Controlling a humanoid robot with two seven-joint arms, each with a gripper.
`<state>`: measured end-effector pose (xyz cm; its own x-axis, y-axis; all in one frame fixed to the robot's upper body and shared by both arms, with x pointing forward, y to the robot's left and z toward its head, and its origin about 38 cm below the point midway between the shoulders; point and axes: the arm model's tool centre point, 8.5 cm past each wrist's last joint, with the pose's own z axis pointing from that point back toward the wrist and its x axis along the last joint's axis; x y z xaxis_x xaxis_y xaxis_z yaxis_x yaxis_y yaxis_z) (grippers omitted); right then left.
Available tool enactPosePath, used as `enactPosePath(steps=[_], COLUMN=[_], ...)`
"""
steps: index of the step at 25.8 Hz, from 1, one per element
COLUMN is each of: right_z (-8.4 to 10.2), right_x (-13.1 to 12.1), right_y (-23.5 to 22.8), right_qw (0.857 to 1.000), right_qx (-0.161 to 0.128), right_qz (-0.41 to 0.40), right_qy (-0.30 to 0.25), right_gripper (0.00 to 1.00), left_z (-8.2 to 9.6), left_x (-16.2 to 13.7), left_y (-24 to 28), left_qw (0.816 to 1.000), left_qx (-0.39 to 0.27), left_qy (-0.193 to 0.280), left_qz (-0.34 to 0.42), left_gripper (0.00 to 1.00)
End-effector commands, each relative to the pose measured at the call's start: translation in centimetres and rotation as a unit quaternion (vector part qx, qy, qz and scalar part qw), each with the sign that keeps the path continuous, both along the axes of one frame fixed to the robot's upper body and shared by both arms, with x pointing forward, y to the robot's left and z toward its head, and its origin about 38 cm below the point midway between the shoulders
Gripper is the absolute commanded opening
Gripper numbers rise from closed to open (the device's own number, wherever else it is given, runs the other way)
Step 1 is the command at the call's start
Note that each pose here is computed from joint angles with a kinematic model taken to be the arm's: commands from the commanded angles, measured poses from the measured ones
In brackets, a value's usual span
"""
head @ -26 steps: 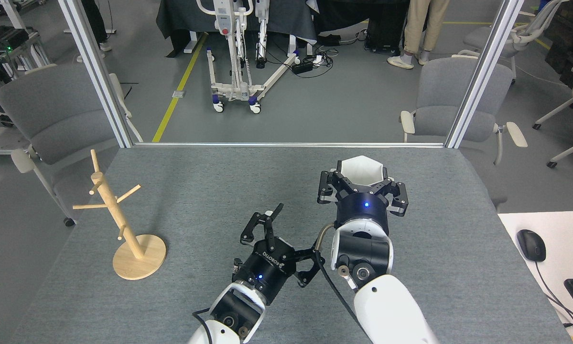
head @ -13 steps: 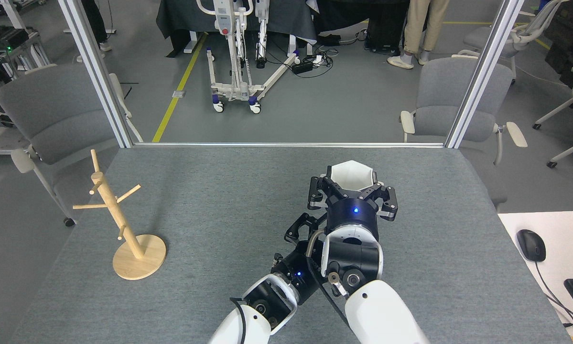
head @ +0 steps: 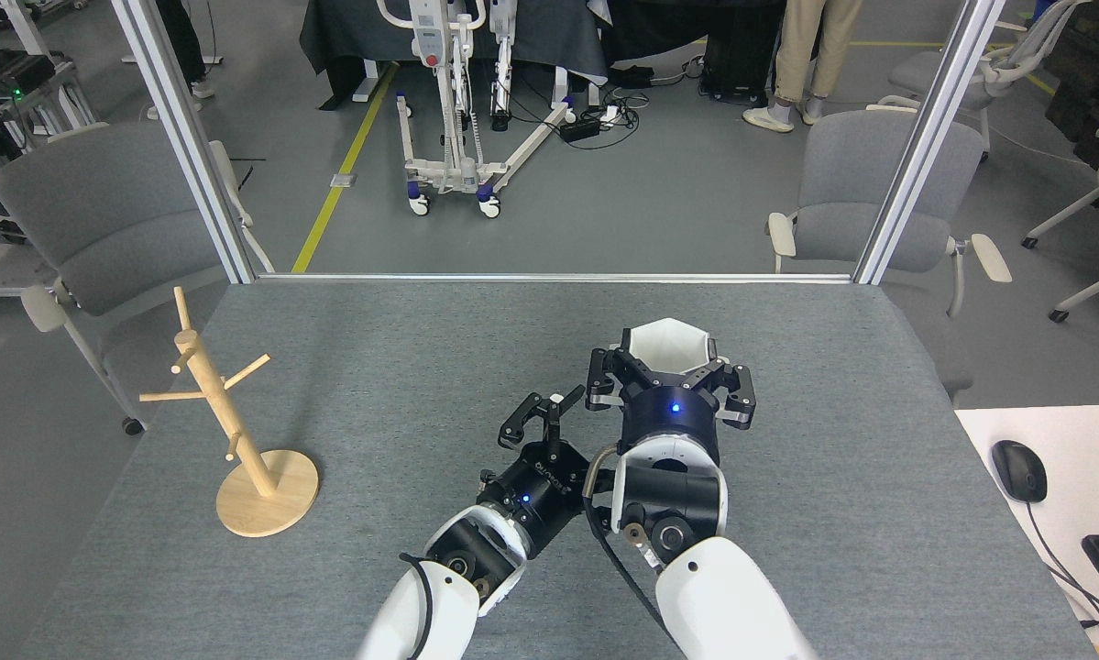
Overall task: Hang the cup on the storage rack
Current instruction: 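Bring the left gripper under the cup held by the right gripper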
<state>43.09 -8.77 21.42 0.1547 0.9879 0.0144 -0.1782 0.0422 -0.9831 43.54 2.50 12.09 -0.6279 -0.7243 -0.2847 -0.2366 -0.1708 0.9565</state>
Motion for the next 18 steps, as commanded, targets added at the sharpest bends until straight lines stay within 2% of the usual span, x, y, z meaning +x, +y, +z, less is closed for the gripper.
enactPosePath(steps=[1,6,9,18], right_z=[-0.1,-0.3,-0.3,-0.4], right_x=[0.1,0.1,-0.1,-0.1], right_y=[0.0,0.0,0.4,0.6], right_qw=[1.000,1.000,1.000,1.000], right_qx=[-0.001,-0.002,-0.005,-0.006], right_qz=[-0.001,0.000,0.006,0.008], right_qy=[0.002,0.004,0.004,0.004], right_gripper=[0.00,0.00,0.00,0.00], left_z=[0.3,0.0,-1.0,-0.4], left_x=[-0.1,-1.6,-1.3,0.8], left_y=[0.2,-1.5,-2.0,-1.3], left_qw=[1.000,0.992,0.991,0.995], left_qx=[-0.004,0.006,0.018,0.019], left_qy=[0.004,0.028,0.051,0.052], left_qz=[-0.025,-0.124,-0.122,-0.083], left_gripper=[0.99,0.99,0.99,0.99])
